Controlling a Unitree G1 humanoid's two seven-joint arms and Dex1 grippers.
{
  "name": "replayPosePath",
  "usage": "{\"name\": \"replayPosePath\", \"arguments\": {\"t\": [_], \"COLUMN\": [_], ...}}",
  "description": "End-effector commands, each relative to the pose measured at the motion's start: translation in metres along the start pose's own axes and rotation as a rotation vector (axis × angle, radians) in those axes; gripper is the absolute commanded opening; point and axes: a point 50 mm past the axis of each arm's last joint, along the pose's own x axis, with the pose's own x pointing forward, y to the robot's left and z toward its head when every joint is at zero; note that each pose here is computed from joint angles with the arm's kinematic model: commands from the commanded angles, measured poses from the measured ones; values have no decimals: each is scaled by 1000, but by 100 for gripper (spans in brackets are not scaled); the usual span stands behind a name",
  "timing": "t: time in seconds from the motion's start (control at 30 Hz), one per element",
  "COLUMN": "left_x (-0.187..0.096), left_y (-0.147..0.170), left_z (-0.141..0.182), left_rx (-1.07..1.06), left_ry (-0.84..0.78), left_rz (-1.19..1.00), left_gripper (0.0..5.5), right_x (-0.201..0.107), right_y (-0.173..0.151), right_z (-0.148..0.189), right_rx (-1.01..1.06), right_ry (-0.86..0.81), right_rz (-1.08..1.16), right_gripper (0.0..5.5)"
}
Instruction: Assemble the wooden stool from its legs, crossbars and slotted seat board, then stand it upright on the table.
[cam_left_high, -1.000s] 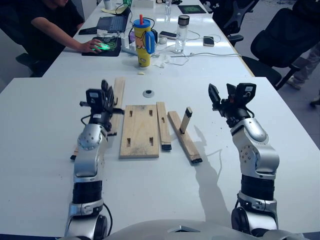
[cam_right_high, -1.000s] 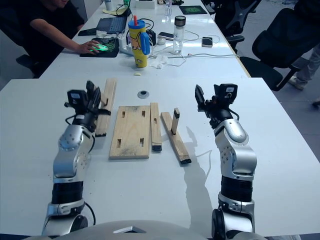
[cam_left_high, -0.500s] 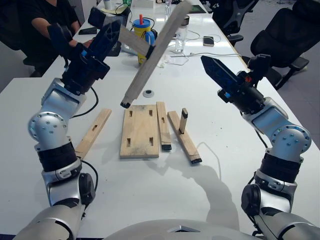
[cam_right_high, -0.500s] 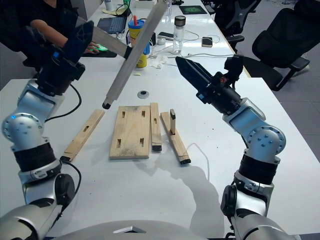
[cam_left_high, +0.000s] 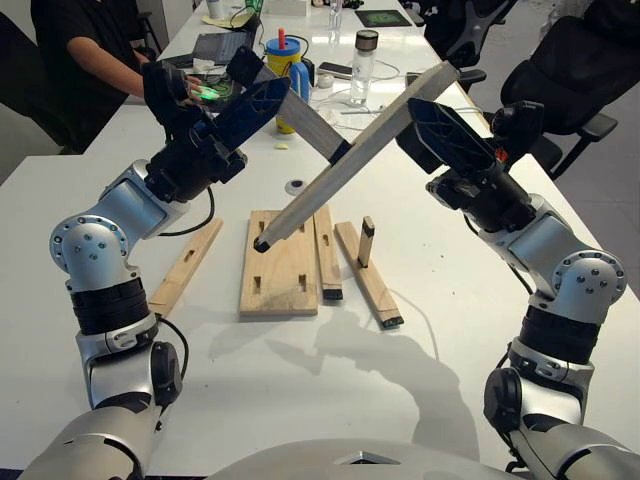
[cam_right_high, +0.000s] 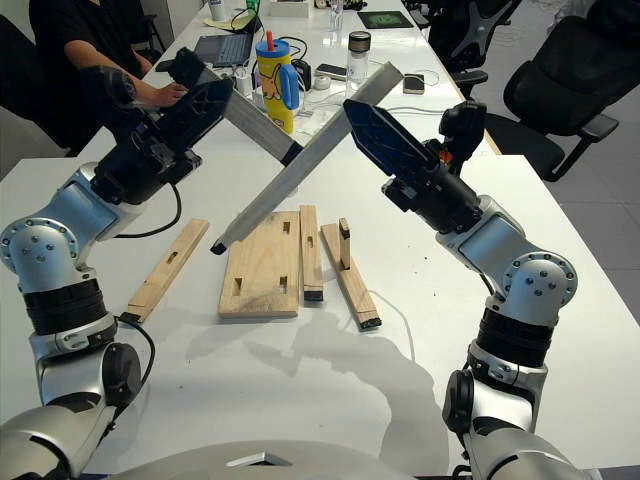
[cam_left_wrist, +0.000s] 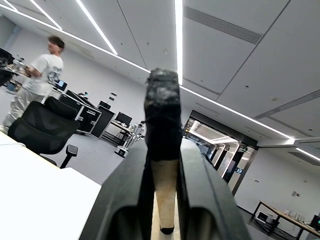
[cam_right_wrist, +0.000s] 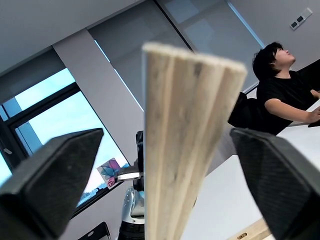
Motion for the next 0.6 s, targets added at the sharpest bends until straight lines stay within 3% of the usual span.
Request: {"name": "replayPosePath", "arguments": {"t": [0.03,0.4,0.5,0.6], "left_x": [-1,-1,-2,-2], "left_y": [-1,-2,-1,2], "left_z": [-2,3,3,3], "left_rx": [-18,-40,-31,-39], "left_ry": [41,3,1,-15], "left_rz": [-10,-11,-4,21], "left_gripper": [41,41,41,97], "right_x": [1,-2,-3,-3], "right_y": [4,8,9,9], "right_z": [-2,-3,-3,-3], "right_rx": [2,-20,-18,-14], "right_ry": [15,8,12,15], "right_rz": [21,60,71,81], "right_gripper": [389,214,206,206]}}
